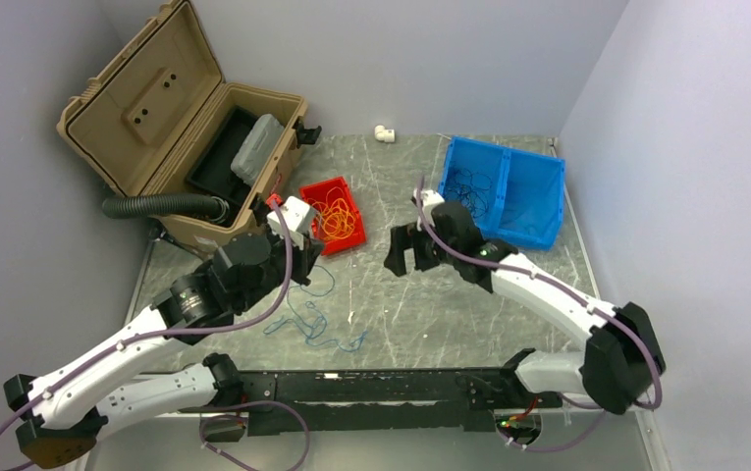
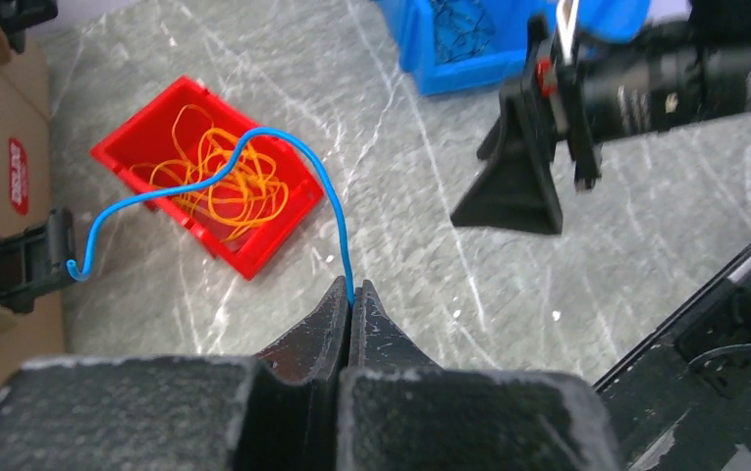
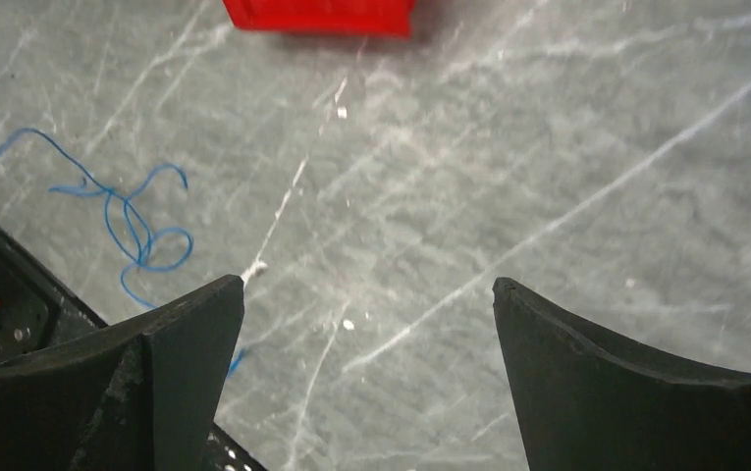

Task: Untangle the cables
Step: Place the cable in the bin, then place the cable at the center of the board.

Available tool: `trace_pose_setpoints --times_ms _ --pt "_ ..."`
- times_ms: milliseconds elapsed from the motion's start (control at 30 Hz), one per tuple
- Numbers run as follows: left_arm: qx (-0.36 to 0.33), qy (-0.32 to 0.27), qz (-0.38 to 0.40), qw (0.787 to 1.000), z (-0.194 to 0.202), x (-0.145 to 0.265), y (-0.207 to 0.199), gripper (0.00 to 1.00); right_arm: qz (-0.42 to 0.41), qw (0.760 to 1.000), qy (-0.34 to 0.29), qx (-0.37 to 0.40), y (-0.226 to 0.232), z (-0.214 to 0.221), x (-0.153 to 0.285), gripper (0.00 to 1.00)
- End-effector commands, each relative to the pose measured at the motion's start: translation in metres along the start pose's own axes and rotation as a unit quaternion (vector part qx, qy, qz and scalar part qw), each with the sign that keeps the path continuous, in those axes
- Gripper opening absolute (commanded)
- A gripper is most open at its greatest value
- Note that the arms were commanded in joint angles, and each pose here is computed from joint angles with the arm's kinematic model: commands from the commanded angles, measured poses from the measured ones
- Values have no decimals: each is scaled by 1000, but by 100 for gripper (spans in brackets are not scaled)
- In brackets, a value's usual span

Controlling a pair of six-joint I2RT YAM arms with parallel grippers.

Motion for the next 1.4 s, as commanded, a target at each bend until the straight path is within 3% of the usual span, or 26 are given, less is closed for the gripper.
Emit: trace_pose_setpoints --times_ms 0,233,367,567,700,1100,1200,1267,1367 --pt "20 -43 73 996 -32 0 -22 0 -35 993 -116 -14 8 -3 20 100" --pt "41 -31 147 988 -48 -18 -50 0 48 986 -158 -28 -3 15 48 100" --pt "42 -54 203 977 -73 -24 -69 0 113 978 -173 -38 -12 18 63 100" --pt "39 -92 220 970 -105 -22 -81 0 143 972 -183 -43 -15 20 76 100" --pt "48 -68 219 972 -86 -32 -79 0 154 969 -189 -50 -16 21 80 100" --pt "78 96 143 982 15 -63 -53 1 160 974 -148 -55 -15 19 80 100" --pt "68 125 129 981 21 -63 -50 15 147 976 -150 -54 -13 20 81 100" --pt "62 130 118 982 19 -61 -48 35 127 980 -148 -47 -10 20 81 100" --pt "58 125 103 985 14 -53 -44 75 101 985 -137 -39 -7 20 79 100"
Point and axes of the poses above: each gripper's point midway between its finger pads, its own x axis back along the fingers, its own y axis along the line the jaws close on, z = x × y, the point moved 10 cm from there along x, back along the fingers, and after that the axes turned 11 degrees about x, right-handed, at the moved point
